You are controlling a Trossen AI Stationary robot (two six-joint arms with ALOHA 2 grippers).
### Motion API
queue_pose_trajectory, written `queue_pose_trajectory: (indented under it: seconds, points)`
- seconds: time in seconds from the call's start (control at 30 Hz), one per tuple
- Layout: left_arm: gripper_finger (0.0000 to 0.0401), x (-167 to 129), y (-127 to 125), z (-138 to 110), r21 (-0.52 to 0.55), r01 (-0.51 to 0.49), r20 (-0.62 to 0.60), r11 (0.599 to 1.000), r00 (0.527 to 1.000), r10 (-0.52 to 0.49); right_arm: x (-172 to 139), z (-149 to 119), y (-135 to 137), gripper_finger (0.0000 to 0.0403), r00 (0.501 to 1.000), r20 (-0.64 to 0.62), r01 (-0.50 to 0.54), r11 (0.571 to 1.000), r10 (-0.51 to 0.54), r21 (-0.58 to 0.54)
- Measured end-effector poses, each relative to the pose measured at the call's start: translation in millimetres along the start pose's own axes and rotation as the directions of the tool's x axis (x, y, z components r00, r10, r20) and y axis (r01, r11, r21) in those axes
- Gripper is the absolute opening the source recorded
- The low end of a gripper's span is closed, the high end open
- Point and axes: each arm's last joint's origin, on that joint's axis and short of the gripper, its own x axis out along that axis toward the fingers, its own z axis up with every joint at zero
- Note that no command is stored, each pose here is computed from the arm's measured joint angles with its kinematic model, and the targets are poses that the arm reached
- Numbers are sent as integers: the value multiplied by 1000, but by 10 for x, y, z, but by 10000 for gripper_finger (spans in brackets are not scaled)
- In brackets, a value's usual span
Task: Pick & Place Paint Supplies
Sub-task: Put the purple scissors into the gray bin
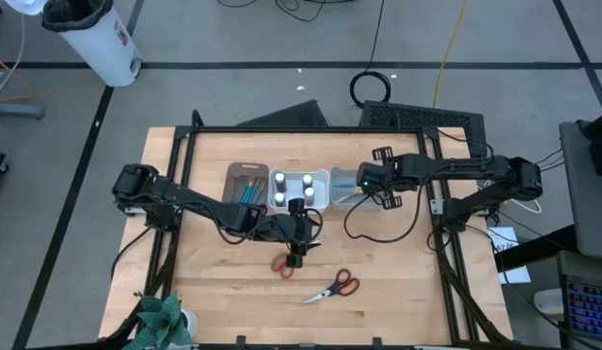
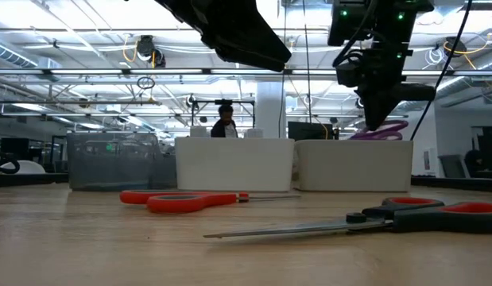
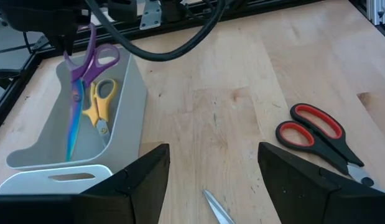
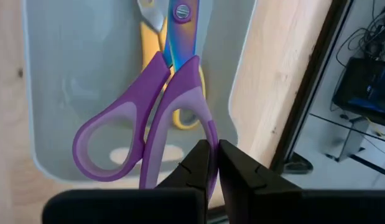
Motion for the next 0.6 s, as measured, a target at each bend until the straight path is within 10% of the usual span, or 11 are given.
queue_pose_trajectory:
  seconds: [0.6]
  points:
    - [248,0,0,-7,17,0,-7,1000,1000,0,0,13,5,13,999,24,-27,999,27,-25]
